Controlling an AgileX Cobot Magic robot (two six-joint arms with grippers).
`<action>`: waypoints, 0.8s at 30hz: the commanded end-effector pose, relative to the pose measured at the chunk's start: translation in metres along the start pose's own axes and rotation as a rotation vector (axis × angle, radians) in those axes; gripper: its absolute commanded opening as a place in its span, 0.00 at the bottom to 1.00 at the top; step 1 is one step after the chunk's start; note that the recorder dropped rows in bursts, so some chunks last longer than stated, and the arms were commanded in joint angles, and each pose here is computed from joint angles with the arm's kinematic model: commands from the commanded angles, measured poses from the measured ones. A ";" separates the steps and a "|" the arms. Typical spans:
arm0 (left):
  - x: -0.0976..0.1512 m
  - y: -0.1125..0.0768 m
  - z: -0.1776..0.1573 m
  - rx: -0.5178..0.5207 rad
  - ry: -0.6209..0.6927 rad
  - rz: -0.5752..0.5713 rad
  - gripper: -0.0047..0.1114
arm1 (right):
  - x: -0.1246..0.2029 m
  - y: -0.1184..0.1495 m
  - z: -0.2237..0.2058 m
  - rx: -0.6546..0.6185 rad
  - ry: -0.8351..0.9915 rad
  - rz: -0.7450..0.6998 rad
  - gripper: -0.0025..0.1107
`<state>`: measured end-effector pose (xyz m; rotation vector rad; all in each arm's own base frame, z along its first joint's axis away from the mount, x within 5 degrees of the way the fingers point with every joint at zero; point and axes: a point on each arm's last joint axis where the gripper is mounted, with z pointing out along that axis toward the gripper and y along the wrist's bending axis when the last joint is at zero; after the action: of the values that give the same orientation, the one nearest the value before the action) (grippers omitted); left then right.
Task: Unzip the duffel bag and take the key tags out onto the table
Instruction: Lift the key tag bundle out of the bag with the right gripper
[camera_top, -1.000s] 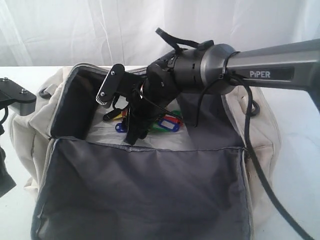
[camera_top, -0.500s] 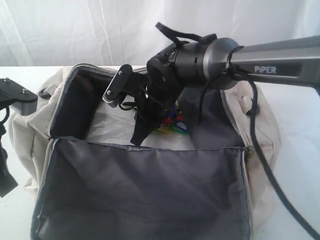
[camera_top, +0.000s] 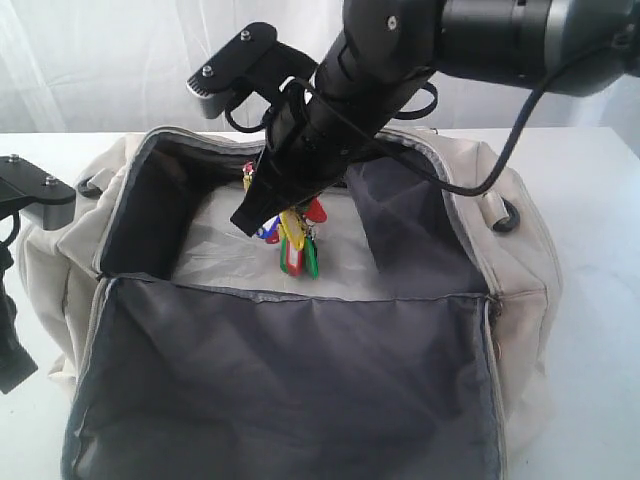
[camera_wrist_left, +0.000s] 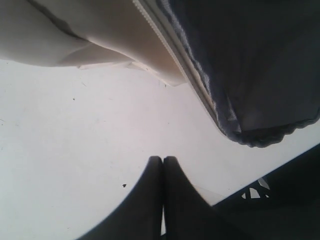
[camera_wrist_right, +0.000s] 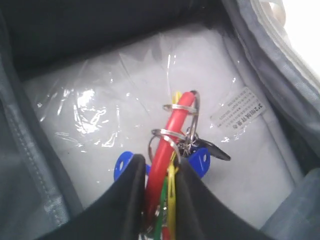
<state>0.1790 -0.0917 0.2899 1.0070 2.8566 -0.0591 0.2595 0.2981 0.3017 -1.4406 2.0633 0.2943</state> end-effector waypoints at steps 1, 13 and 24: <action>0.003 -0.002 -0.001 0.023 0.017 0.000 0.04 | -0.002 0.000 -0.015 -0.009 -0.027 0.009 0.02; 0.005 -0.004 -0.001 0.043 0.030 0.027 0.04 | -0.006 0.001 -0.039 -0.015 -0.079 0.041 0.02; 0.005 -0.005 -0.001 0.052 0.034 0.025 0.04 | 0.021 -0.002 -0.145 0.150 -0.097 0.088 0.02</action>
<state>0.1759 -0.0926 0.2897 1.0616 2.8655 -0.0893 0.2147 0.2349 0.3960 -1.2777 1.9886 0.3401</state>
